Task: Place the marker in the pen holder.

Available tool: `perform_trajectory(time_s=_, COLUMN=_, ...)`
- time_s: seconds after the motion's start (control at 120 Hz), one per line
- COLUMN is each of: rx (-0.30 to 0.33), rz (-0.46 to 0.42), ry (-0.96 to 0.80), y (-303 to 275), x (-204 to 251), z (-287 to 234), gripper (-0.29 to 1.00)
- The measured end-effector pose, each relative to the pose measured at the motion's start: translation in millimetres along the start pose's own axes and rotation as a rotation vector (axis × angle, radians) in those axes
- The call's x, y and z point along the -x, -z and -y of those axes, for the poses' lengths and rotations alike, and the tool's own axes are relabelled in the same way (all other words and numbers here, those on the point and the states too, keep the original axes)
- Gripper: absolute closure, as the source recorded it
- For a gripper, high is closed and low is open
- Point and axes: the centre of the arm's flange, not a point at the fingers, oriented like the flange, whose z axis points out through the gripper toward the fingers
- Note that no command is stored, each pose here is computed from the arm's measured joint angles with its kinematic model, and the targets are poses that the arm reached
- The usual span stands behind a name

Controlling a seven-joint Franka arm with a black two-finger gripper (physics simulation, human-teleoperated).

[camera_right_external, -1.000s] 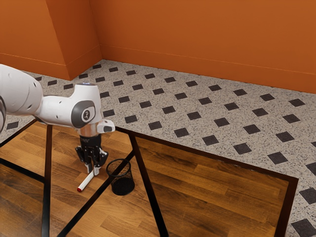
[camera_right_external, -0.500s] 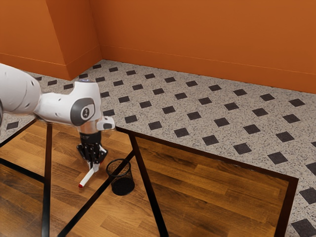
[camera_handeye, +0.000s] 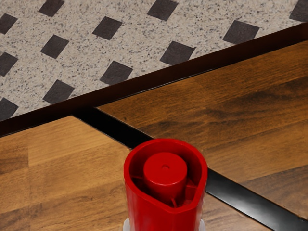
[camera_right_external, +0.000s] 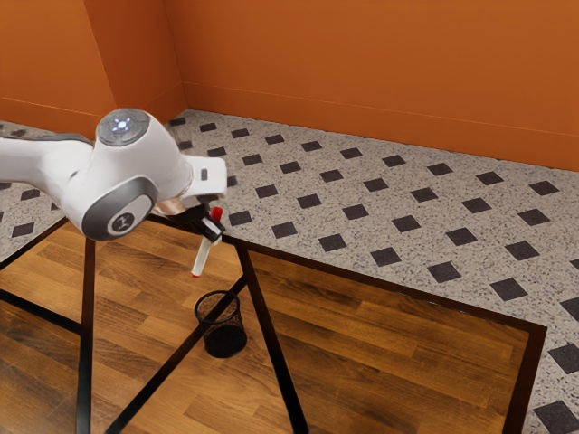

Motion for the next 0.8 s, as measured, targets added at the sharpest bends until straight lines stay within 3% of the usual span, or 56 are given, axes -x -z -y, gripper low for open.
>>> perform_trajectory(time_s=0.083, rx=0.016, rz=-0.045, ry=0.007, y=9.2, x=2.3, z=-30.3, gripper=0.78)
perform_trajectory(time_s=0.25, rx=0.037, rz=-0.052, ry=0.083, y=7.2, x=24.5, z=-58.6, gripper=0.76)
perform_trajectory(time_s=0.8, rx=0.006, rz=-0.027, ry=0.201, y=-34.0, x=38.2, z=-50.0, gripper=0.75)
